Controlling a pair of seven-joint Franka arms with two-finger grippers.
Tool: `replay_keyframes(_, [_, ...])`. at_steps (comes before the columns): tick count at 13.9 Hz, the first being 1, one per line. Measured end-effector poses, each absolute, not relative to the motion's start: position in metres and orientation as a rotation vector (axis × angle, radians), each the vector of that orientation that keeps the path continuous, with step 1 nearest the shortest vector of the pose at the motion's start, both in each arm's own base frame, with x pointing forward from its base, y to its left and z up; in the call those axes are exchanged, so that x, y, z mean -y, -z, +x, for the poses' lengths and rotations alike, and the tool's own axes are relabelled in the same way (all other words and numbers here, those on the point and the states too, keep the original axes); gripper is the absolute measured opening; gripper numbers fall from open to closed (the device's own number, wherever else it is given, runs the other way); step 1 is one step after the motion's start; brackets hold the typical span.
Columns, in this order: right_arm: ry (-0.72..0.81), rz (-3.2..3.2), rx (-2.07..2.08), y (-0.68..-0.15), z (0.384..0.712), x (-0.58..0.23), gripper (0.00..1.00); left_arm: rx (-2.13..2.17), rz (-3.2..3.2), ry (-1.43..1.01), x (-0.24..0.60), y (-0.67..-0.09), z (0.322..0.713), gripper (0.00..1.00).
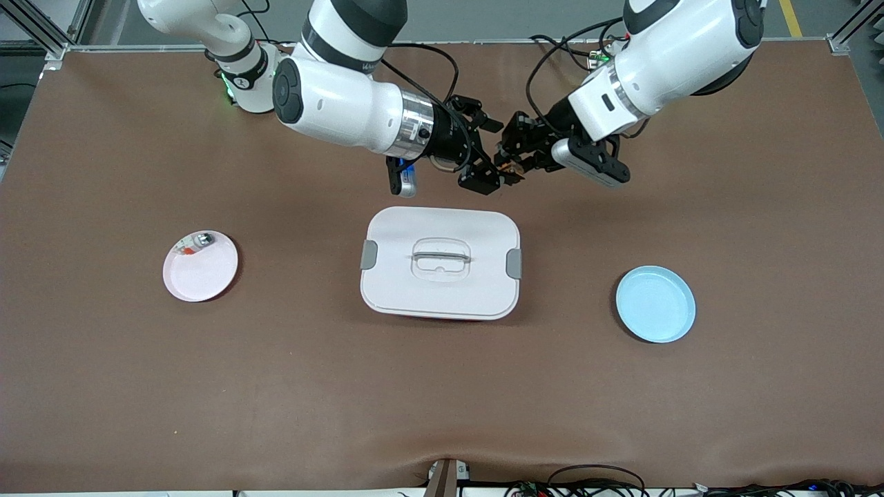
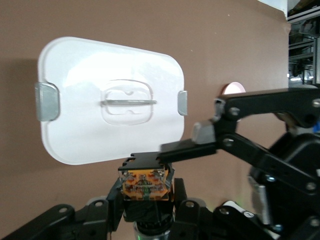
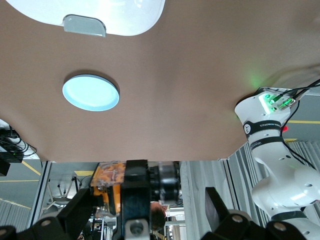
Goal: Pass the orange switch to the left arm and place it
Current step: 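Close the left gripper on the switch and open the right gripper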
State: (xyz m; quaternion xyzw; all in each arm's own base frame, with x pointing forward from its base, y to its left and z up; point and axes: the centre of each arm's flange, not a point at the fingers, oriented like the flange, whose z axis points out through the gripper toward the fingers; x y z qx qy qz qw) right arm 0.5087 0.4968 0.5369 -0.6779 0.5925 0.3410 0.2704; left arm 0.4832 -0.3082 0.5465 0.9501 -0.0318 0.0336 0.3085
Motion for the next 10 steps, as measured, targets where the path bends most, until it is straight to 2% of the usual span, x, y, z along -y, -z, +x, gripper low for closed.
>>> replay_keyframes(6, [-0.867, -1.904, -1.553, -0.550, 0.523, -0.469, 1.00, 0.141, 2.657, -0.154, 0.269, -0.541, 0.502, 0.43])
replay_keyframes(10, [-0.816, -2.075, -1.477, -0.562, 0.526, -0.437, 1.00, 0.302, 2.757, -0.147, 0.214, -0.525, 0.523, 0.43])
